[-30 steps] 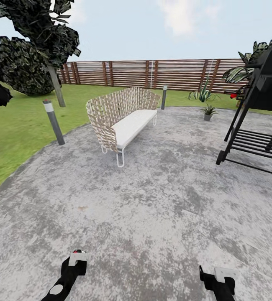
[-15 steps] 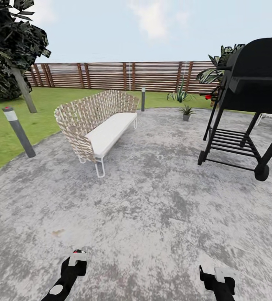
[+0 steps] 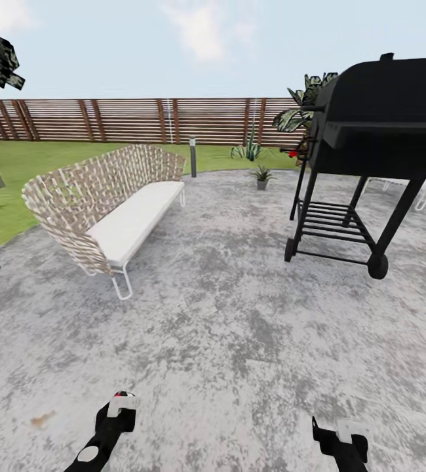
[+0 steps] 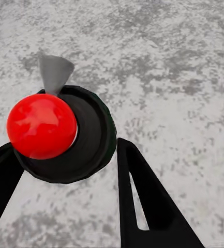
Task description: Pick up the pesticide atomizer in the garden and spray insectifuge to fully cover both potted plants in the garden.
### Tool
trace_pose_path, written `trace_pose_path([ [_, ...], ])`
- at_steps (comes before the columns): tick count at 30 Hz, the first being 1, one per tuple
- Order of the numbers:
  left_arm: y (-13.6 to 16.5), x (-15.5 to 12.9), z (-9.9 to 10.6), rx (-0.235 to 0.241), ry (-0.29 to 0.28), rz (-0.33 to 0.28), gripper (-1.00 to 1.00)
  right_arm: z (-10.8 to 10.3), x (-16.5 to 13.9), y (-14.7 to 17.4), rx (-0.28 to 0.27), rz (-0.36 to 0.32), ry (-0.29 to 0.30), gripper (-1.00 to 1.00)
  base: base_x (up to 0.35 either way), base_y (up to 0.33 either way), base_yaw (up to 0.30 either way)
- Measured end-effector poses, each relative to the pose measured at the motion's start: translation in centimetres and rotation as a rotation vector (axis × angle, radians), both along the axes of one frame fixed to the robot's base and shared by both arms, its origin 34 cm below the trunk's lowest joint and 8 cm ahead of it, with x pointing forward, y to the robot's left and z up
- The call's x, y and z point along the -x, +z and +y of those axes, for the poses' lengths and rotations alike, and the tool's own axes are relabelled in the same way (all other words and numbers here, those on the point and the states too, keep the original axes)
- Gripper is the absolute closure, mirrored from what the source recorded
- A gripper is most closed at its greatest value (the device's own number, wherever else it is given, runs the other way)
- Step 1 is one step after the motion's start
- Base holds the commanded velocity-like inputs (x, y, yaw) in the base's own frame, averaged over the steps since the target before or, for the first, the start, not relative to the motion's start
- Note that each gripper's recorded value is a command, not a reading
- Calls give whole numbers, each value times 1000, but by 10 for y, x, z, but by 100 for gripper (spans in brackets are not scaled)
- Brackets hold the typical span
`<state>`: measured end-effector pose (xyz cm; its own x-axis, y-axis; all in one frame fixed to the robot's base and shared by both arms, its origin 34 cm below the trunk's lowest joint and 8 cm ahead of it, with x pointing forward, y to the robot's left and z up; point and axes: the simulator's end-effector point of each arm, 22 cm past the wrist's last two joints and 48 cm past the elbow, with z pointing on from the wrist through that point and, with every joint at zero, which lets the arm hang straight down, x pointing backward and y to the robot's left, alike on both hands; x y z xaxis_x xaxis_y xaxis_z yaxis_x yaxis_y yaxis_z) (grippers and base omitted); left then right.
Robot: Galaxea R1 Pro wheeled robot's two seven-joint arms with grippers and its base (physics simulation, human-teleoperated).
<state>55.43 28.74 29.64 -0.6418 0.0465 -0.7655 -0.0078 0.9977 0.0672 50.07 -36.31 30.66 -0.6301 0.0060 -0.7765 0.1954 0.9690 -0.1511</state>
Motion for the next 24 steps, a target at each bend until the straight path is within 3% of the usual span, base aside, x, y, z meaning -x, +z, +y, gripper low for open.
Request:
trace_pose_path([
  [10,2,-2,0,0,0,-5,100,4,16,-15,-5,43,11,-100,338,64,-7],
  [24,2,-3,0,0,-1,-7,100,3,17,-15,-5,45,6,-100,337,56,-22],
])
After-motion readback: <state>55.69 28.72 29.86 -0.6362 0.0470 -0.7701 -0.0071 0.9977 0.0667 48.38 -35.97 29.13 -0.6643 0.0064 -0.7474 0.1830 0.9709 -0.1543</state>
